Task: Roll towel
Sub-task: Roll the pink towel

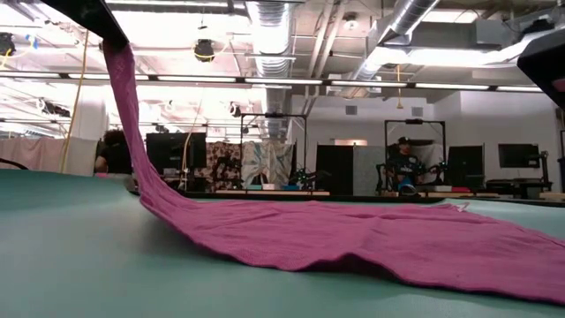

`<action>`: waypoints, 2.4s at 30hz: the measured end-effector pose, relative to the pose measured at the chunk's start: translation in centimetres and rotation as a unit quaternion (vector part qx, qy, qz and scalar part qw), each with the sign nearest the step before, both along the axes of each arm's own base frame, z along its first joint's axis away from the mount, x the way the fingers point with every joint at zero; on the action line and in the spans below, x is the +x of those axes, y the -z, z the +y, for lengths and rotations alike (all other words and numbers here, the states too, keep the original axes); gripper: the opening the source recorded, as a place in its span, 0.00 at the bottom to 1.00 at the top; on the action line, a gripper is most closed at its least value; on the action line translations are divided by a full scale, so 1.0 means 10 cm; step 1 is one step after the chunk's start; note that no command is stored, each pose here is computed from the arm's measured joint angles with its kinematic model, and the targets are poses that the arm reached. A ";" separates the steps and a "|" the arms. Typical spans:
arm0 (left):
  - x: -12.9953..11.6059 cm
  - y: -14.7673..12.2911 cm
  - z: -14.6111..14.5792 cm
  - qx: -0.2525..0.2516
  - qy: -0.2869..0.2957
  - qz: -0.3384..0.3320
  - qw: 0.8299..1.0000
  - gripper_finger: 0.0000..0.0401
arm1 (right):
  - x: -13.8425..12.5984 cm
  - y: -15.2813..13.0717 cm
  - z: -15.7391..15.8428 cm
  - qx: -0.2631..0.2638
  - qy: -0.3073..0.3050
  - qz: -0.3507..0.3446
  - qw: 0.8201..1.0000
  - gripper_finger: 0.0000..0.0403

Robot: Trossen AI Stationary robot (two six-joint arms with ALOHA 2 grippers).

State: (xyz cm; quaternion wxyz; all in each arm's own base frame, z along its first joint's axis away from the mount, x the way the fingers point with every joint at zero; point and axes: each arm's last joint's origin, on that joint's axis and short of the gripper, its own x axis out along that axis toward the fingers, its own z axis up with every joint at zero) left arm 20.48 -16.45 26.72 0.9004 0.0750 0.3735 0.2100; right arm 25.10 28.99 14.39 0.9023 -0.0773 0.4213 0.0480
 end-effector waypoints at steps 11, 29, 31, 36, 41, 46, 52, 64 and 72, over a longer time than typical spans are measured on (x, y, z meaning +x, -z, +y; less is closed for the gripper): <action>0.00 0.00 0.00 -0.002 0.000 0.001 1.000 0.00 | 0.05 0.18 0.04 -0.010 -0.010 0.004 1.000 0.47; 0.00 0.00 0.00 -0.012 -0.009 -0.004 1.000 0.00 | 0.03 0.06 0.01 -0.015 0.037 0.041 0.998 0.03; 0.00 0.00 0.00 -0.012 -0.012 -0.008 1.000 0.00 | 0.03 -0.05 0.01 -0.028 0.047 0.050 0.997 0.02; 0.02 -0.01 0.02 0.008 -0.019 -0.023 1.000 0.00 | 0.01 -0.46 -0.06 -0.072 0.109 0.035 0.991 0.01; 0.04 0.09 0.12 0.050 -0.037 -0.030 0.998 0.00 | -0.03 -0.79 -0.20 -0.104 0.184 0.012 0.977 0.01; 0.08 0.22 0.31 0.111 -0.074 -0.041 0.990 0.00 | -0.03 -0.86 -0.45 -0.131 0.277 0.036 0.951 0.00; 0.17 0.24 0.50 0.171 -0.102 -0.039 0.979 0.00 | 0.00 -0.90 -0.76 -0.178 0.365 0.060 0.912 0.00; 0.38 0.21 0.86 0.246 -0.147 -0.013 0.958 0.00 | 0.22 -0.91 -1.19 -0.218 0.409 0.084 0.882 0.00; 0.51 0.19 1.07 0.262 -0.155 0.026 0.952 0.00 | 0.35 -0.91 -1.41 -0.214 0.444 0.093 0.865 0.00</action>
